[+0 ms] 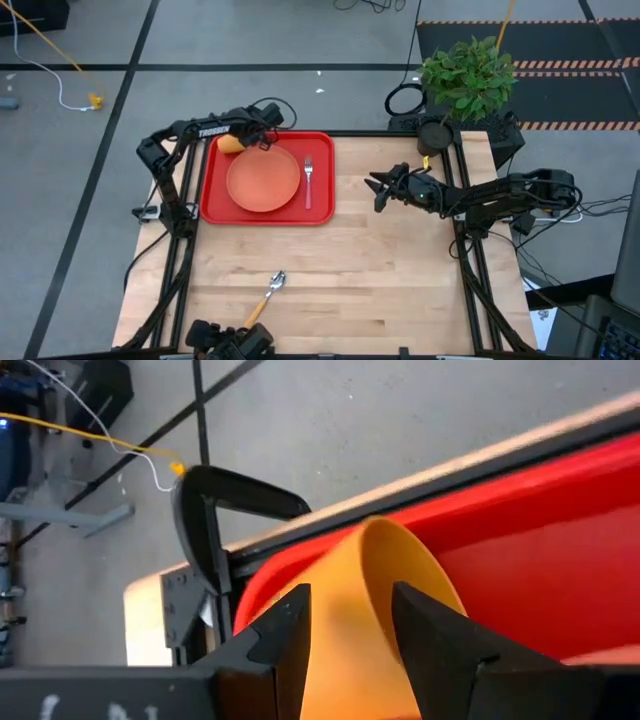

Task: Pick and place plate/cup/fork/spoon on tray
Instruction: Adjust the yellow cup on the red serving tray

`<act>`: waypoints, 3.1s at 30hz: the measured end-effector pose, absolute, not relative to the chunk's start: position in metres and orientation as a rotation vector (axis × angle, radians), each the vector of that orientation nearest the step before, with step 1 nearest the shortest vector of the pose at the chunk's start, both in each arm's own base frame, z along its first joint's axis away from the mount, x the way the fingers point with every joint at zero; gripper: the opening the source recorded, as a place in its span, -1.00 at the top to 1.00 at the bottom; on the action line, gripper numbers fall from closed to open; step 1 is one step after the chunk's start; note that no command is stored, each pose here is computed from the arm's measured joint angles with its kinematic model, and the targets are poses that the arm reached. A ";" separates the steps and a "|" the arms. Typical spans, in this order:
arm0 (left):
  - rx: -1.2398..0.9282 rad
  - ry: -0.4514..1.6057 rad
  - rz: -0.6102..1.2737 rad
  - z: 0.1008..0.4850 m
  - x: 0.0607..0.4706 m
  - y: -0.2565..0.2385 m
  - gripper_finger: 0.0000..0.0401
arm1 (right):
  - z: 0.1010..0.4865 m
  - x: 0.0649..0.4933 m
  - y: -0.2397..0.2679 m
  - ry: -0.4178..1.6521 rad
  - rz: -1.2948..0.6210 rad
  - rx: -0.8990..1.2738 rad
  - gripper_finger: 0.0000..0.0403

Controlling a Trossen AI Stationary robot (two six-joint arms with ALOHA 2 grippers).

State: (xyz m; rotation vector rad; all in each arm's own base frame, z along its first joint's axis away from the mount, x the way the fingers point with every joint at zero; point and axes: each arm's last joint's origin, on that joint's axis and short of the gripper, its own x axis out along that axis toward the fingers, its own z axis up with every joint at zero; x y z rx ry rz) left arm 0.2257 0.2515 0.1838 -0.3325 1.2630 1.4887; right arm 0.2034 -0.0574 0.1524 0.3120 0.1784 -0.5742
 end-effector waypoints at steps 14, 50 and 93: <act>-0.305 1.355 1.442 0.182 0.224 0.245 0.58 | 0.152 0.203 -0.057 0.180 -0.574 0.310 0.32; -0.595 1.061 1.511 0.264 0.144 0.254 0.97 | 0.150 0.204 -0.051 0.207 -0.504 0.313 0.32; -0.581 0.733 1.459 0.240 0.126 0.223 0.96 | 0.136 0.188 -0.047 0.201 -0.500 0.295 0.32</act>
